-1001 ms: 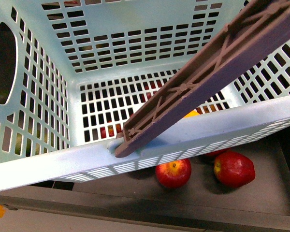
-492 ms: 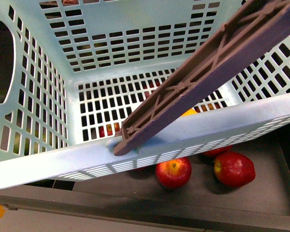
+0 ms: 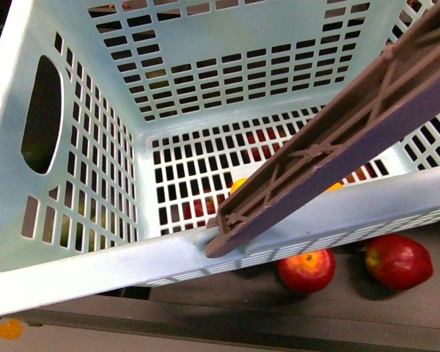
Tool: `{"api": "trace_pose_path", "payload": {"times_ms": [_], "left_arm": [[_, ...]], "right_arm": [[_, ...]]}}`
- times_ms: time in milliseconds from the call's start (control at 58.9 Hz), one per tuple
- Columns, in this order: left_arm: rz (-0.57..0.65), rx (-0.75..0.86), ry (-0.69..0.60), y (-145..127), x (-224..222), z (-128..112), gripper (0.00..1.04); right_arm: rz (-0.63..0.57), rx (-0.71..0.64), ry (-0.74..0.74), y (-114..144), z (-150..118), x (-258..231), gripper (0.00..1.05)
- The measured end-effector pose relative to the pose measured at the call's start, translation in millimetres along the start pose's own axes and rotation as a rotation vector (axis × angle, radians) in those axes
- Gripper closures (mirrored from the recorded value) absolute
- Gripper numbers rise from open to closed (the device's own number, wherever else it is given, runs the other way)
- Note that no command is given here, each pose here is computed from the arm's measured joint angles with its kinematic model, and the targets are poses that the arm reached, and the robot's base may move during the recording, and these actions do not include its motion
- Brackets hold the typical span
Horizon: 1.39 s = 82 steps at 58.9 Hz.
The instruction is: Pick mango and avocado into basket
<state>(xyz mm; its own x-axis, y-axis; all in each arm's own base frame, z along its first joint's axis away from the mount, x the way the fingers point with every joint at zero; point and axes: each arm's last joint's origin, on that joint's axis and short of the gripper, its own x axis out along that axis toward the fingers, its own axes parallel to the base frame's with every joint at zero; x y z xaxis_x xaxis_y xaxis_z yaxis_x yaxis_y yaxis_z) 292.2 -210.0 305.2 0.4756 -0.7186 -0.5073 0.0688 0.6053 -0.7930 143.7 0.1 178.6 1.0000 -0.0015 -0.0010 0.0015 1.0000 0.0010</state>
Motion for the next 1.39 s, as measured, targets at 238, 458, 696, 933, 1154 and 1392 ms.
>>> {"api": "trace_pose_path", "payload": {"times_ms": [238, 458, 696, 933, 1154, 1392], "left_arm": [[0.014, 0.001, -0.025, 1.7, -1.7, 3.1, 0.89], [0.015, 0.005, -0.028, 2.1, -2.0, 3.8, 0.89], [0.01, 0.006, -0.023, 1.4, -2.0, 3.5, 0.89], [0.013, 0.007, -0.028, 1.6, -2.0, 3.8, 0.89], [0.01, 0.007, -0.024, 1.2, -2.1, 3.6, 0.89], [0.012, 0.007, -0.027, 1.4, -2.1, 3.8, 0.89]], "right_arm": [[0.001, 0.0, 0.0, 0.0, -0.7, -0.6, 0.09], [0.002, 0.0, 0.003, 0.0, -1.6, -0.7, 0.09], [0.002, 0.0, 0.005, 0.0, -2.1, -0.9, 0.09], [0.003, 0.0, 0.005, 0.0, -2.2, -0.8, 0.09], [0.002, 0.0, 0.005, 0.0, -2.2, -0.9, 0.09], [0.003, 0.0, 0.008, 0.0, -3.1, -1.0, 0.09]]}}
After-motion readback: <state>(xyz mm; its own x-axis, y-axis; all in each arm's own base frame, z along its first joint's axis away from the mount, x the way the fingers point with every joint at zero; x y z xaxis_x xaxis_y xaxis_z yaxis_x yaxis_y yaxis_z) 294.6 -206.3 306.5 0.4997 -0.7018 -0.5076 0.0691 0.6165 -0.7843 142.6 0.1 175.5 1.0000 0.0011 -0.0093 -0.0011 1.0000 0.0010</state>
